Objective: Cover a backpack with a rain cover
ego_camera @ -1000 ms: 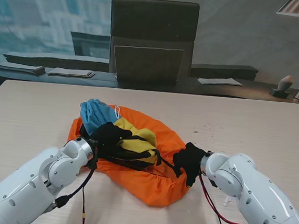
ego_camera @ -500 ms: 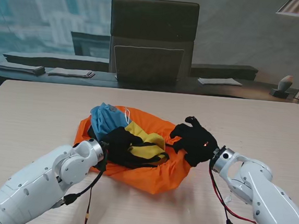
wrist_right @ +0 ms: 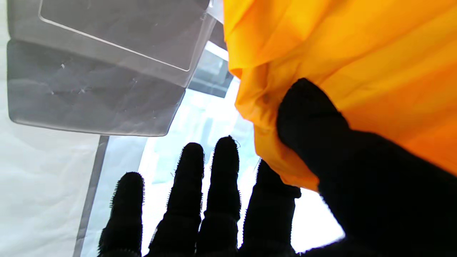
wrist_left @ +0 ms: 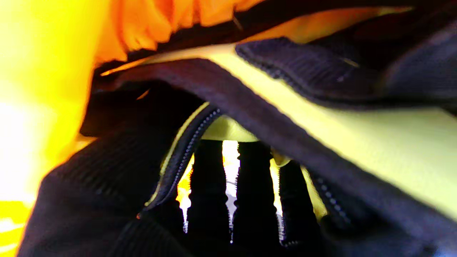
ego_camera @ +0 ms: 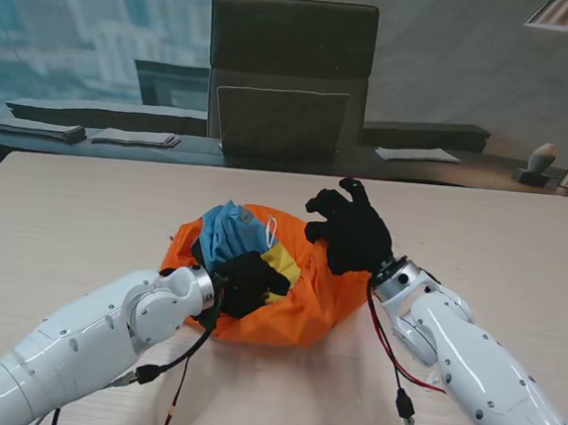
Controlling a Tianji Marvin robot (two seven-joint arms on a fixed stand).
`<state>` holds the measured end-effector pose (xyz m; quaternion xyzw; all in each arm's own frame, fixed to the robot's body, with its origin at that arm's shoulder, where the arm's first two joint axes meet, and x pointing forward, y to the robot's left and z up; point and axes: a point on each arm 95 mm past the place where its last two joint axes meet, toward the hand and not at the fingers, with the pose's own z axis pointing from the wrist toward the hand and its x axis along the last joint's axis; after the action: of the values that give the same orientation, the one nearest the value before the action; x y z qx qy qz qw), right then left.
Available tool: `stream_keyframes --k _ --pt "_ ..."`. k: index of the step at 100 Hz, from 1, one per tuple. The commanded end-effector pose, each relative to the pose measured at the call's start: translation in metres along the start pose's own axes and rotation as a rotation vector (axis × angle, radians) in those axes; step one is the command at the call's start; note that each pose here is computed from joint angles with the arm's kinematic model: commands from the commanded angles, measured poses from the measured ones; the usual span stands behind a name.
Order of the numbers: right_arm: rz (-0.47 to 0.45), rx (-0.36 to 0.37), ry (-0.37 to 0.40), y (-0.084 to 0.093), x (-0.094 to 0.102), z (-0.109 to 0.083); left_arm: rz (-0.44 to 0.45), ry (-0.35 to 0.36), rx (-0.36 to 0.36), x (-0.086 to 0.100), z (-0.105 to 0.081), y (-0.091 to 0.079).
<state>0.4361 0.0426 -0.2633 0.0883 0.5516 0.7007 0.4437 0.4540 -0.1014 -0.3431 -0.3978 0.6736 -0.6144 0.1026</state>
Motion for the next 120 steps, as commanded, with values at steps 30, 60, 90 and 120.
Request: stream_keyframes --k 30,60,90,120 --pt "0.086 0.188 -0.031 -0.038 0.016 0.027 -0.166 0.023 0.008 0.014 -0.007 0.028" --pt "0.14 0.309 -0.091 -0.056 0.022 0.0 -0.141 -0.025 0.005 0.022 -0.055 -0.01" --pt "0.283 0.378 -0.166 -0.057 0.027 -0.018 -0.048 -0.152 0.061 0.011 -0.098 -0.034" --pt "0.303 0.348 -0.136 -0.059 0.038 -0.013 -0.118 -0.137 0.132 0.003 -0.099 -0.032"
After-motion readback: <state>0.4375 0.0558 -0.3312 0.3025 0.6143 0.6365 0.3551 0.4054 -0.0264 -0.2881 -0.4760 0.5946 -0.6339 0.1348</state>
